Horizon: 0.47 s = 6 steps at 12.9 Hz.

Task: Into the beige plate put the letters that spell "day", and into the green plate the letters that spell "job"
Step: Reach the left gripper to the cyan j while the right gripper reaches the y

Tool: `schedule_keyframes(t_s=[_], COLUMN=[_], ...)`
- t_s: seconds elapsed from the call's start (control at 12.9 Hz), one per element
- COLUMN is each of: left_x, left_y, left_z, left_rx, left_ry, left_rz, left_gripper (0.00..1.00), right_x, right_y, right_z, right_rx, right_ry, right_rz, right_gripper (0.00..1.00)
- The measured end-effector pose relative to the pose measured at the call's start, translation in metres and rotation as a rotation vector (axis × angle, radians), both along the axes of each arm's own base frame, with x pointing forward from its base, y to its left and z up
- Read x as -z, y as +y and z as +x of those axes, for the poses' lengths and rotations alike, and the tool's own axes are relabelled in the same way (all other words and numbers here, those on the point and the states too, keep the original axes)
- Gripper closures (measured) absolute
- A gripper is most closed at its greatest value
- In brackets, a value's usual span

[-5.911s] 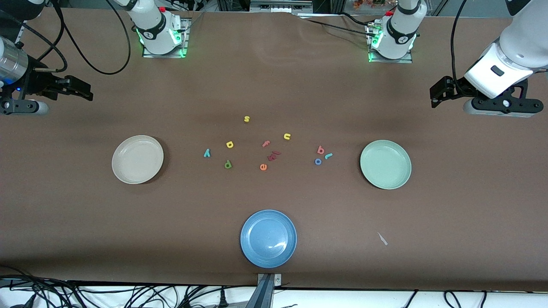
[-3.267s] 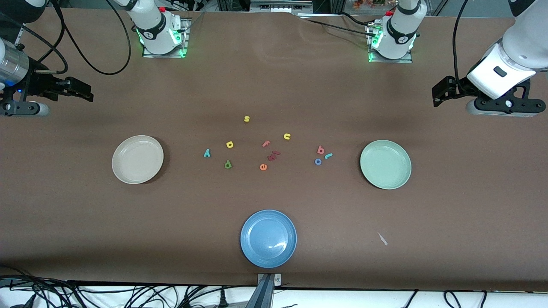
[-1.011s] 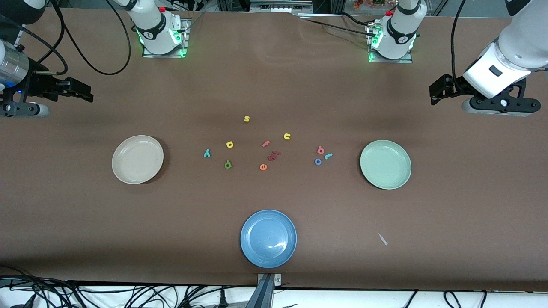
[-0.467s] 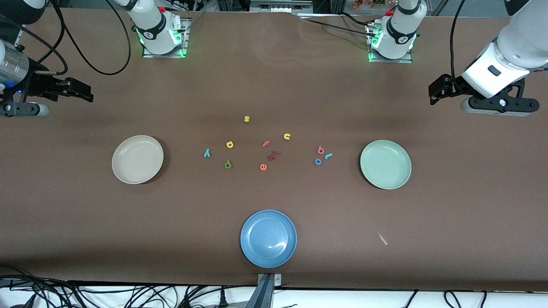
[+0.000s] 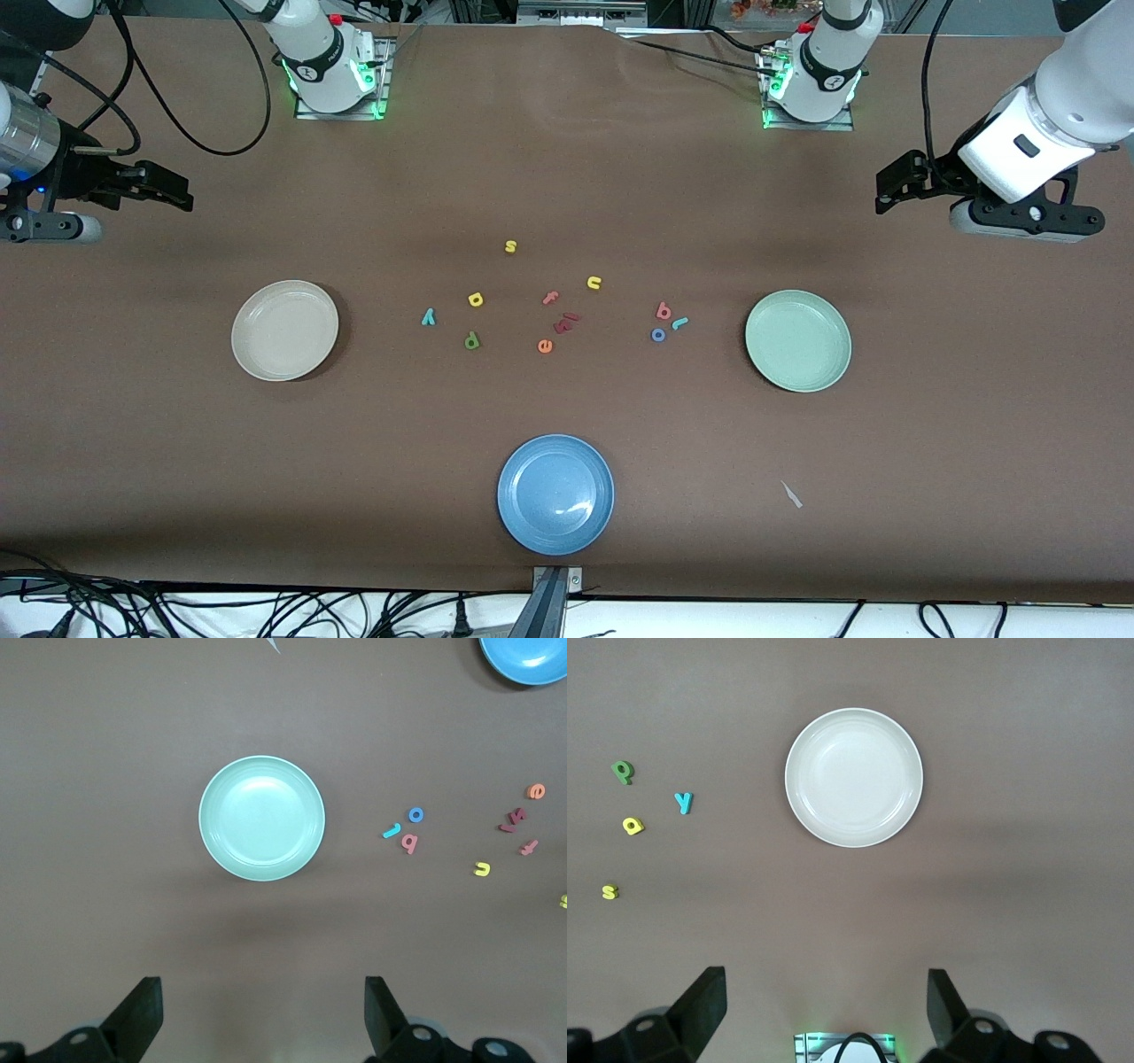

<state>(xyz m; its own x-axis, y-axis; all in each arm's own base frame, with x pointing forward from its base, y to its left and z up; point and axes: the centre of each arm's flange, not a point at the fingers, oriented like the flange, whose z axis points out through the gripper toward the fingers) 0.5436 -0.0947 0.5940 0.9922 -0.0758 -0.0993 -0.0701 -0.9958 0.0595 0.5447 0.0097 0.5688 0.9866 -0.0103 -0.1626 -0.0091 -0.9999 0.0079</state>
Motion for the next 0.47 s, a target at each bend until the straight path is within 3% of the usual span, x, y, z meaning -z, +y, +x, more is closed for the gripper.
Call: schedule_keyframes(t_s=[0.47], left_x=[0.080], left_y=[-0.091], left_z=[0.007], left_rx=[0.163], left_ry=[0.145], left_rz=[0.008], left_gripper=[0.00], right_x=[0.001], right_y=[0.000], right_z=[0.000], right_rx=[0.000], right_ry=[0.005], right_rz=[0.000], right_gripper=[0.00])
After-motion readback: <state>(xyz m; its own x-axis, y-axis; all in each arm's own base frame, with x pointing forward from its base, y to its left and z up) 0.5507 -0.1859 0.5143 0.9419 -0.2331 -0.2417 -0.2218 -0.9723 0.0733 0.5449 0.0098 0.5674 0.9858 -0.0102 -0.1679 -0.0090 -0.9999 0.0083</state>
